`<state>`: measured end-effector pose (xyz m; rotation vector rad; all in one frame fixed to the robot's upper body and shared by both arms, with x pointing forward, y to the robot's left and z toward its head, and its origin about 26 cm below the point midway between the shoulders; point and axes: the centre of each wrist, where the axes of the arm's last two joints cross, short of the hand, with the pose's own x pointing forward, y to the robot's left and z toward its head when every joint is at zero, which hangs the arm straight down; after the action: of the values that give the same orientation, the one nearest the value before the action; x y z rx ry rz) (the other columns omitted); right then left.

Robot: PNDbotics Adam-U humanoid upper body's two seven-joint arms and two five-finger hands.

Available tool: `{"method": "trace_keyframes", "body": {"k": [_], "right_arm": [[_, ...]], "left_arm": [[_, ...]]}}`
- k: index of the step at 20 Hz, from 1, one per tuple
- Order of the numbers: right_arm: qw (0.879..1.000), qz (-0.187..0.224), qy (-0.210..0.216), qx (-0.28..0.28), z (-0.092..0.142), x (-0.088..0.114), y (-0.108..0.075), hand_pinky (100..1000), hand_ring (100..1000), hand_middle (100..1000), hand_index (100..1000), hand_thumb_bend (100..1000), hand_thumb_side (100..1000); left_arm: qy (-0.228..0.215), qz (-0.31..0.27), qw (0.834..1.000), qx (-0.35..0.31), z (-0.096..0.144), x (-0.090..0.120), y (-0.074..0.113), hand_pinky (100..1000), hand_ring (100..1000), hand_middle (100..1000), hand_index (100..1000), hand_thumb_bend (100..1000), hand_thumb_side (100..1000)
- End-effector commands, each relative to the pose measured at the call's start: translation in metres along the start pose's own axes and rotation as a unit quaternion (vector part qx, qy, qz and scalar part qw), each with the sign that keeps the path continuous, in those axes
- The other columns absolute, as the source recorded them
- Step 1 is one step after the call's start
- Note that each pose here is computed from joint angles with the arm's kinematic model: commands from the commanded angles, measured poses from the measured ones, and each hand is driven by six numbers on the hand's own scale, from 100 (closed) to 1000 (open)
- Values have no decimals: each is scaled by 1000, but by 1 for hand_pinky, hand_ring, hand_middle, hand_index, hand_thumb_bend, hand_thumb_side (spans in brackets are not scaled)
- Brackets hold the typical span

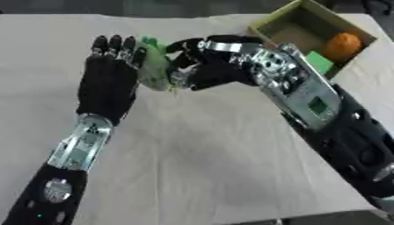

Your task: Pick up the objects with one hand, pass them to the other hand, and then place them into the box on the other side of the table.

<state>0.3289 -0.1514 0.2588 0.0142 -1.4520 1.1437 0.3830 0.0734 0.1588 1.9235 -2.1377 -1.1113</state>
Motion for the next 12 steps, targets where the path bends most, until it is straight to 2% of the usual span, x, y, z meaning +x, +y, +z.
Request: {"method": "trace_keyframes", "body": {"k": [1, 2, 4, 5, 7, 12], "right_arm": [[1000, -2, 5, 1, 3, 4, -7, 1000, 978, 812, 1000, 100, 420], [1000, -1, 5, -1, 3, 3, -8, 1000, 978, 812, 1000, 100, 429], [1000, 3, 2, -7, 4, 2, -8, 1000, 979, 813, 1000, 100, 512], [1000, 5, -1, -11, 5, 3, -8, 1000, 981, 815, 1000, 100, 588], [1000, 8, -6, -20, 7, 3, -9, 1000, 983, 817, 1000, 100, 619], [999, 13, -21, -40, 16, 6, -11, 1000, 985, 818, 1000, 100, 616]], "left_arm": [[3, -1, 1000, 27, -9, -3, 9, 475, 504, 434, 497, 475, 100], [5, -2, 1000, 28, -9, -4, 9, 473, 502, 432, 499, 473, 100], [14, 0, 999, 37, -7, -7, 10, 467, 499, 427, 501, 463, 100], [18, 0, 999, 42, -6, -9, 11, 464, 497, 426, 503, 459, 100], [24, 2, 999, 47, -5, -12, 12, 464, 497, 427, 504, 459, 100], [24, 0, 998, 58, -2, -22, 20, 467, 499, 429, 504, 457, 100]]}}
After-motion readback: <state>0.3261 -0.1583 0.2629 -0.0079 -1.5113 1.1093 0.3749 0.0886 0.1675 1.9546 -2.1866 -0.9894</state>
